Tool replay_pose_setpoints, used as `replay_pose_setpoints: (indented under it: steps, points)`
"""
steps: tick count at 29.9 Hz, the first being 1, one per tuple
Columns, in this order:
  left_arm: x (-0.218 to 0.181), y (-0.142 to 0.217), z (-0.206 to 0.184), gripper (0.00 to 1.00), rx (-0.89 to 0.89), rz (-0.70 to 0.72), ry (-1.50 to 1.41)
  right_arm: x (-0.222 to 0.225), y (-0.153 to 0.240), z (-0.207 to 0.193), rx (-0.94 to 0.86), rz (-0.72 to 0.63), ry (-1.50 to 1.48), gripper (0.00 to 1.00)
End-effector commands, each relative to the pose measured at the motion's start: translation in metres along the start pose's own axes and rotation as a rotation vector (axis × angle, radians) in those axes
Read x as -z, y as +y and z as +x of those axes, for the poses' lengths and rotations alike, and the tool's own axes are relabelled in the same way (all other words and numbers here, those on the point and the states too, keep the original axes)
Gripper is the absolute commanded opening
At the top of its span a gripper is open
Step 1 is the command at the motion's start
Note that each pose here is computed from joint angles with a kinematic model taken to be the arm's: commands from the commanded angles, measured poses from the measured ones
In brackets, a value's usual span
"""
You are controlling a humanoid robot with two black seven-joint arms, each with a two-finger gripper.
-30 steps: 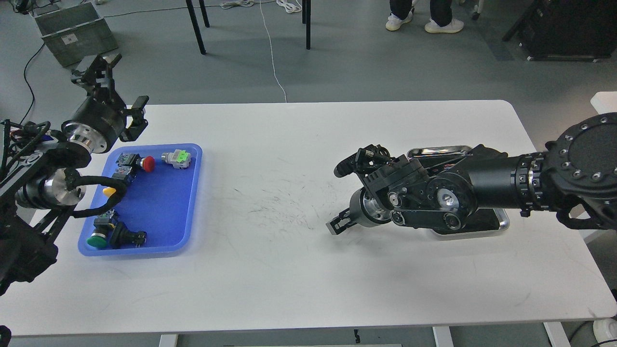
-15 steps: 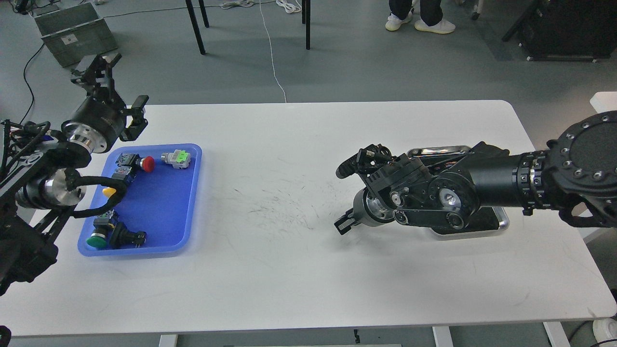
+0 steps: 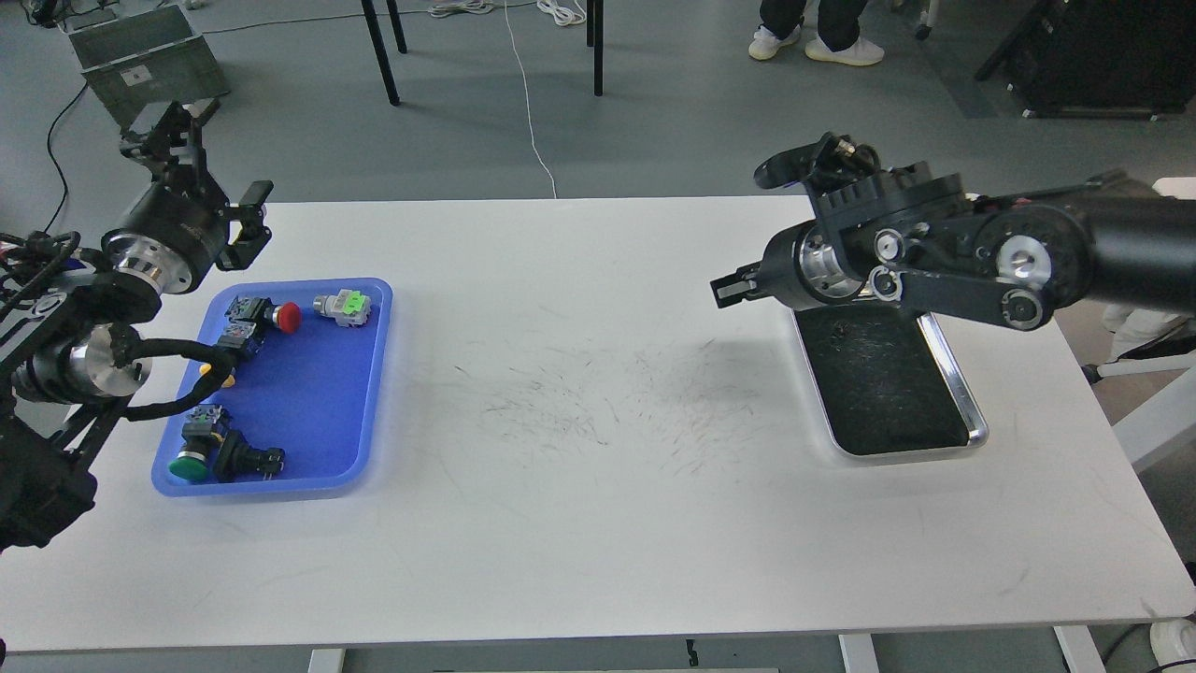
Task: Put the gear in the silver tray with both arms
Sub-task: 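Carry the gear into the silver tray and open the right gripper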
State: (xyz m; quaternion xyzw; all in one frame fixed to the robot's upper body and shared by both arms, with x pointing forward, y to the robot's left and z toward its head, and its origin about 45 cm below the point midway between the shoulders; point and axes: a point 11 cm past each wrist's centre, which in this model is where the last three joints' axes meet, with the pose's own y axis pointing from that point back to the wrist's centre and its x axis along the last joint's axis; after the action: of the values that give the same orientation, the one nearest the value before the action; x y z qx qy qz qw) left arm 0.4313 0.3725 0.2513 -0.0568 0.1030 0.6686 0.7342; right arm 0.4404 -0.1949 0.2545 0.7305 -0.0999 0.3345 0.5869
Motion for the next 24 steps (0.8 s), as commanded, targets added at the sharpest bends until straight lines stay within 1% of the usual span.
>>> replay_pose_setpoints:
  steps: [1,3,5,7,10,15,24]
  points:
    - [0.0,0.0,0.001,0.98,0.0,0.001,-0.002,-0.044,0.02,0.0,-0.032,-0.043,-0.069,0.02]
    - [0.002,0.0,-0.001,0.98,0.004,0.007,-0.006,-0.068,0.024,-0.015,-0.016,-0.087,-0.078,0.02]
    - [0.003,0.0,-0.001,0.98,0.005,0.01,-0.007,-0.084,0.017,-0.043,0.029,-0.115,-0.078,0.02]
    - [0.003,0.0,-0.002,0.98,0.006,0.01,-0.007,-0.089,0.008,-0.065,0.061,-0.123,-0.072,0.02]
    - [0.003,0.0,-0.002,0.98,0.006,0.01,-0.006,-0.093,0.0,-0.087,0.085,-0.128,-0.082,0.02]
    - [0.003,0.0,-0.003,0.98,0.008,0.008,-0.006,-0.097,-0.01,-0.112,0.126,-0.138,-0.061,0.02]
    - [0.003,0.0,-0.003,0.98,0.009,0.009,-0.008,-0.102,-0.014,-0.132,0.162,-0.146,-0.056,0.05]
